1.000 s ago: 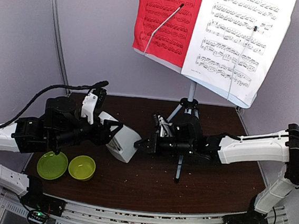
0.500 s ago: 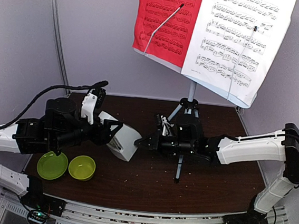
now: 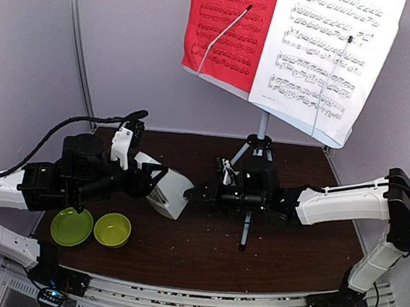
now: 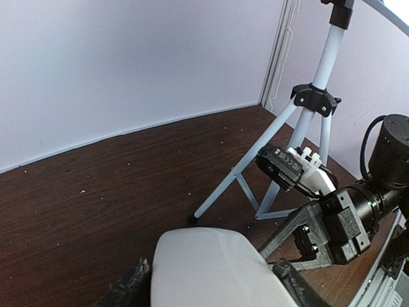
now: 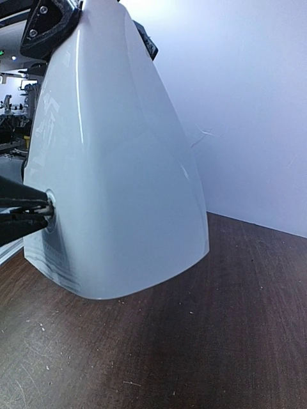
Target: Set up the instrument practice props
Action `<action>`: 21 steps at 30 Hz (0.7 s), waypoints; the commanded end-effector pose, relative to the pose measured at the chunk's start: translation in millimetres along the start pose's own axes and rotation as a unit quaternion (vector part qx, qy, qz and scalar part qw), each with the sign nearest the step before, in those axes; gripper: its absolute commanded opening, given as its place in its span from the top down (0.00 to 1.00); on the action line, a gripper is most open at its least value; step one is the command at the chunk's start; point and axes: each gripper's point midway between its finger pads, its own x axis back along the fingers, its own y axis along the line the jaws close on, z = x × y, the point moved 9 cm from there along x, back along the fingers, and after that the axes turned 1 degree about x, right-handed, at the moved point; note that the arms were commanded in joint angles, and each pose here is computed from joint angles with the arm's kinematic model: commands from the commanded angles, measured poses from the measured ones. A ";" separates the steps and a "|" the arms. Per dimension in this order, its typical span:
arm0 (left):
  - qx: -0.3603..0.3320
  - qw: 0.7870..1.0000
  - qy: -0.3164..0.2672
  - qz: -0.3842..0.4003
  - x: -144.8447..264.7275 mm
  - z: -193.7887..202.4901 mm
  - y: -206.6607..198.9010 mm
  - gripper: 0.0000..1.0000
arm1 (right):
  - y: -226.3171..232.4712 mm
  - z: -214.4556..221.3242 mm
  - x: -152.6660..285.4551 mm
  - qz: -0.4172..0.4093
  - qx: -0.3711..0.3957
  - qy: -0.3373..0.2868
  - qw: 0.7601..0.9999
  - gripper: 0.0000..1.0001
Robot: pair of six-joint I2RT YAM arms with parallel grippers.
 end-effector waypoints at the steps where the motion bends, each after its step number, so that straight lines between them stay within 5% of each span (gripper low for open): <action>1: 0.029 0.997 -0.062 0.047 6.9 -24.4 -11.8 1.00 | -2.4 -26.0 1.6 0.001 -0.050 -0.071 0.996 1.00; 21: -0.097 0.993 -0.037 0.058 5.6 -21.0 -15.7 1.00 | -16.0 -25.0 5.5 -0.003 -0.209 -0.071 0.975 1.00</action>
